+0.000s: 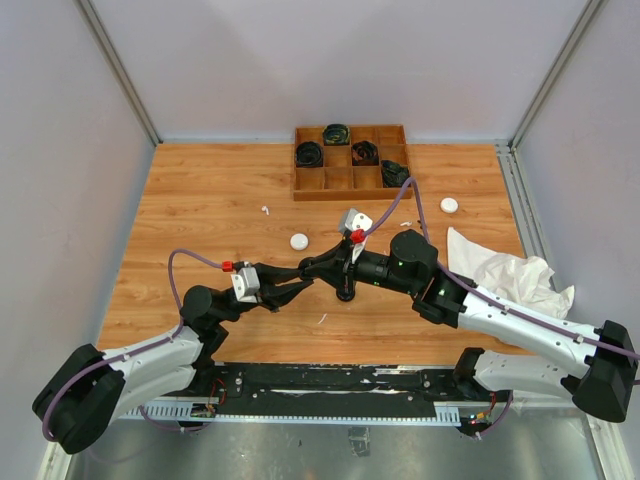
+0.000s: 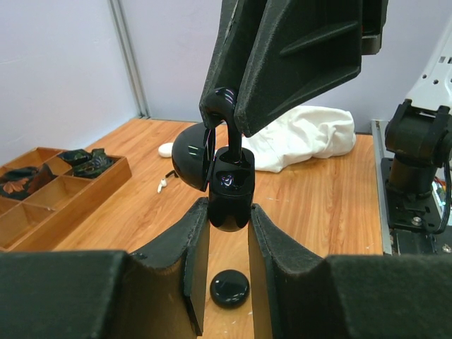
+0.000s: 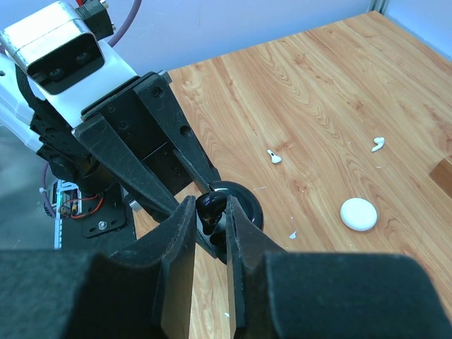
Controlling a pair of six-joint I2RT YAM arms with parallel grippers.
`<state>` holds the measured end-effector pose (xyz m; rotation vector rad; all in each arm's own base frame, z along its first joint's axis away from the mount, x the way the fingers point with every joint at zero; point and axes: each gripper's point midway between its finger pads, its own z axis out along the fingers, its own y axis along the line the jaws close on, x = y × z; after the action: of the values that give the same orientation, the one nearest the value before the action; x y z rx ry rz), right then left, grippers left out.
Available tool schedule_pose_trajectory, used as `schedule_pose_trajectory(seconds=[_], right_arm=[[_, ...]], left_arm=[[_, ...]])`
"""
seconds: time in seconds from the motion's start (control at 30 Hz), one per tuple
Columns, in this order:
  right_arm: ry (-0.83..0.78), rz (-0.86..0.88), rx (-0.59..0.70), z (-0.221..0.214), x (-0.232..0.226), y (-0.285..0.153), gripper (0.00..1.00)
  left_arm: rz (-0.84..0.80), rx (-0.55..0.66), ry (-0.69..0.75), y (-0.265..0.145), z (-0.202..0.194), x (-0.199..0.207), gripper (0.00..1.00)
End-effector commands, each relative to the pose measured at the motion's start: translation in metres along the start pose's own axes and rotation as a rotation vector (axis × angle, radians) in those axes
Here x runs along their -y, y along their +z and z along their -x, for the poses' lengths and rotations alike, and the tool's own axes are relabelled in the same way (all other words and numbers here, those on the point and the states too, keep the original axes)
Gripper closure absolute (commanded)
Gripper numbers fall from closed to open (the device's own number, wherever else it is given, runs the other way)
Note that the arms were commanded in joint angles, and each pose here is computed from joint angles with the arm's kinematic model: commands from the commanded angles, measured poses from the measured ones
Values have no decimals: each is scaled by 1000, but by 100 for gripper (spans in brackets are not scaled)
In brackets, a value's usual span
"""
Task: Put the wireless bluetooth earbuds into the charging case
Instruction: Place the earbud in the charging case.
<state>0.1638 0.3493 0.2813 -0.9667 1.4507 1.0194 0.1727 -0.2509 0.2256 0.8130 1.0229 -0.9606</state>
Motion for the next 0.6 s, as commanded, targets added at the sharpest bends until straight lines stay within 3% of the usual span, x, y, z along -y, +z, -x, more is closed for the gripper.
schedule_pose_trajectory(seconds=[0.0,0.57], right_arm=[[-5,20,-58,-19,-6,-2,88],[-19,-6,-47,-23,-3,-3,88]], left_arm=[[4,85,48,2,25,-2,100],[41,98,-5,2,28,-6,100]])
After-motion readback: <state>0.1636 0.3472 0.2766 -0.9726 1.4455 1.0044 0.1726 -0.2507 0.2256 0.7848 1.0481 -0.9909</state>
